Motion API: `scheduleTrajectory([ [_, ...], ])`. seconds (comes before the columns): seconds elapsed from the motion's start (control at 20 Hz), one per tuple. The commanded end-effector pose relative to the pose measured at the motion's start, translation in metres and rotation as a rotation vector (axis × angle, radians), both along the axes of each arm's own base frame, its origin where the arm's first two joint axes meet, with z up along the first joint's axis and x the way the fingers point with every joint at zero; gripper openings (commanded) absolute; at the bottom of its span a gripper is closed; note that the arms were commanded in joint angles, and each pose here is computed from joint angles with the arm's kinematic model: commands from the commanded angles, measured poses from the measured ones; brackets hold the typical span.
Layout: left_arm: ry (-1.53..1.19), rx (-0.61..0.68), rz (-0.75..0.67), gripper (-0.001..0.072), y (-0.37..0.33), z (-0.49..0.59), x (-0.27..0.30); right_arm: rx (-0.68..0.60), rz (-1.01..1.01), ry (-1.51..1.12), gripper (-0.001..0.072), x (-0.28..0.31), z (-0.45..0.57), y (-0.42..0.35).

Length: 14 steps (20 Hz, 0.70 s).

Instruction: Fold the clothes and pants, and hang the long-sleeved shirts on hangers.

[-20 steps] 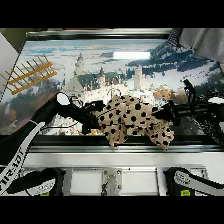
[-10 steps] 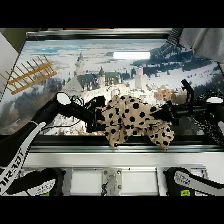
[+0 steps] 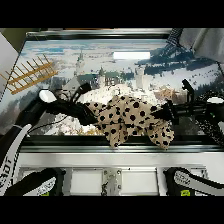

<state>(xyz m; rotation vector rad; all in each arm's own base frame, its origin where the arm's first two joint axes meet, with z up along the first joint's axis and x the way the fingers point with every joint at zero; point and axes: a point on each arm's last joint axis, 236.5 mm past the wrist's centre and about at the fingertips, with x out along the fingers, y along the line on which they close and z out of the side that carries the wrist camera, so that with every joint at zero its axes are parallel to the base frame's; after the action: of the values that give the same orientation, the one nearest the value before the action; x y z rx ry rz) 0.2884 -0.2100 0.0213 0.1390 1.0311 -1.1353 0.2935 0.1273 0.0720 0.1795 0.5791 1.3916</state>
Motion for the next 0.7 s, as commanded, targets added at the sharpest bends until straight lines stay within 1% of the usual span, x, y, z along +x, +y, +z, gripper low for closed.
scheduleTrajectory([
  [0.0,-0.026,-0.026,0.223,0.0503,0.031,0.033,0.022,0.033,-0.028,-0.006,0.0005,0.007,0.009,0.001],
  [0.1,-0.044,-0.038,0.321,0.0502,0.046,0.048,0.03,0.091,-0.079,-0.048,0.0005,0.018,0.028,0.004],
  [0.3,-0.036,0.097,0.452,0.0502,0.063,0.043,0.026,0.209,-0.228,-0.154,0.0004,0.045,0.081,0.002],
  [0.35,-0.026,0.12,0.471,0.0502,0.058,0.04,0.022,0.215,-0.263,-0.173,0.0004,0.05,0.09,0.001],
  [0.45,-0.018,0.116,0.488,0.0502,0.032,0.029,0.011,0.191,-0.326,-0.203,0.0004,0.057,0.101,-0.002],
  [0.65,0.0,0.043,0.46,0.0502,-0.037,0.0,-0.021,0.17,-0.365,-0.244,0.0004,0.057,0.113,-0.004],
])
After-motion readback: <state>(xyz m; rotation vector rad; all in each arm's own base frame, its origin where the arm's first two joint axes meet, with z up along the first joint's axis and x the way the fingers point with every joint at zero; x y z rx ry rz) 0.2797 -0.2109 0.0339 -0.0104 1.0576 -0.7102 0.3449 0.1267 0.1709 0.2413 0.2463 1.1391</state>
